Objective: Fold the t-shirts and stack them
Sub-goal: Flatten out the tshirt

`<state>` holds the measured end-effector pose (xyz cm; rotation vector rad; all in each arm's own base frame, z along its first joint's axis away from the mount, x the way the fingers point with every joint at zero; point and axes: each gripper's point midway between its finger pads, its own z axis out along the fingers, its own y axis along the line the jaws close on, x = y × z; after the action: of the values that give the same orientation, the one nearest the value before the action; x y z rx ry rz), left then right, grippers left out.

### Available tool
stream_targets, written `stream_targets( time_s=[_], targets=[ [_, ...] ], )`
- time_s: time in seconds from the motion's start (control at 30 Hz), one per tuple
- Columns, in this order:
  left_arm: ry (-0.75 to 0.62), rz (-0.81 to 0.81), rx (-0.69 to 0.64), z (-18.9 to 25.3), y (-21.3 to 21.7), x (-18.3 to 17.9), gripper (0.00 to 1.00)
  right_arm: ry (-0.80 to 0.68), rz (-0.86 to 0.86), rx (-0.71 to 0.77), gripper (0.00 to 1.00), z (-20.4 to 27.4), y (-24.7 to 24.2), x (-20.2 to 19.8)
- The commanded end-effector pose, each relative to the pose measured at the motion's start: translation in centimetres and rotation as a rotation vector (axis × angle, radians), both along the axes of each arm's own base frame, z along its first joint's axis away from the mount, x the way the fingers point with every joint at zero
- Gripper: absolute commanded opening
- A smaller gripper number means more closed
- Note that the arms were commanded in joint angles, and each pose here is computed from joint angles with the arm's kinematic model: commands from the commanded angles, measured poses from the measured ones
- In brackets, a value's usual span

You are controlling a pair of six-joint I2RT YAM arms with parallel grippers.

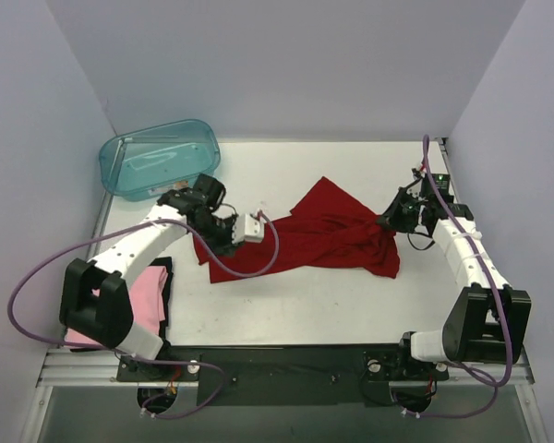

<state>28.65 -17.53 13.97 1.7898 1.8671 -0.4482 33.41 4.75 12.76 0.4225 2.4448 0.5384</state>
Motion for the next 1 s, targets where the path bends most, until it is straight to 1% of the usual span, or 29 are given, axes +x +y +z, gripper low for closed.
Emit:
stream_targets(
  time_s=[0.0, 0.03, 0.1, 0.23, 0.37, 0.47, 0.57, 0.67, 0.7, 0.73, 0.77, 0.83, 0.87, 0.9, 0.93, 0.97],
  targets=[
    [0.211, -0.05, 0.135, -6.6, 1.6, -4.7, 0.34, -0.048, 0.007, -0.001, 0.0, 1.1, 0.1, -0.2],
    [0.211, -0.026, 0.149, -7.4, 1.6, -4.1, 0.37, -0.047, 0.009, 0.001, 0.0, 1.1, 0.2, -0.3],
    [0.232, 0.018, 0.188, -8.7, 2.0, -3.3, 0.4, -0.051, 0.012, 0.0, 0.0, 1.1, 0.2, -0.5],
    [0.266, 0.078, 0.22, -10.1, 2.7, -2.0, 0.42, -0.054, 0.018, 0.002, 0.0, 1.0, 0.3, -0.8],
    [0.248, 0.082, 0.242, -11.4, 3.3, -2.1, 0.42, -0.069, 0.016, -0.004, 0.0, 1.3, 0.2, -0.9],
    [0.202, 0.105, 0.268, -11.9, 3.9, -1.1, 0.4, -0.074, 0.022, 0.005, 0.0, 1.3, 0.4, -0.8],
    [0.201, 0.115, 0.254, -11.8, 3.9, -0.8, 0.38, -0.074, 0.027, 0.015, 0.0, 1.4, 0.5, -0.7],
    [0.221, 0.107, 0.271, -12.6, 4.2, -1.2, 0.37, -0.079, 0.026, 0.011, 0.0, 1.4, 0.5, -0.6],
    [0.223, 0.107, 0.283, -12.8, 4.4, -1.2, 0.35, -0.089, 0.027, 0.008, 0.0, 1.7, 0.4, -0.5],
    [0.23, 0.108, 0.291, -13.0, 4.5, -1.4, 0.26, -0.086, 0.029, 0.008, 0.0, 1.7, 0.4, -0.5],
    [0.236, 0.109, 0.297, -13.1, 4.7, -1.5, 0.16, -0.091, 0.03, 0.005, 0.0, 1.8, 0.4, -0.5],
    [0.244, 0.106, 0.278, -12.3, 4.4, -1.7, 0.0, -0.095, 0.029, 0.0, 0.0, 2.1, 0.3, -0.4],
    [0.225, 0.109, 0.254, -11.2, 4.0, -1.2, 0.0, -0.093, 0.027, -0.003, 0.0, 2.1, 0.2, -0.5],
    [0.242, 0.104, 0.232, -10.7, 3.7, -1.5, 0.0, -0.098, 0.025, -0.005, 0.0, 2.3, 0.1, -0.4],
    [0.22, 0.11, 0.209, -9.6, 3.4, -1.0, 0.0, -0.1, 0.026, -0.008, 0.0, 2.4, 0.0, -0.4],
    [0.233, 0.103, 0.194, -9.2, 3.1, -1.3, 0.0, -0.103, 0.025, -0.007, 0.0, 2.6, 0.0, -0.4]
  ],
)
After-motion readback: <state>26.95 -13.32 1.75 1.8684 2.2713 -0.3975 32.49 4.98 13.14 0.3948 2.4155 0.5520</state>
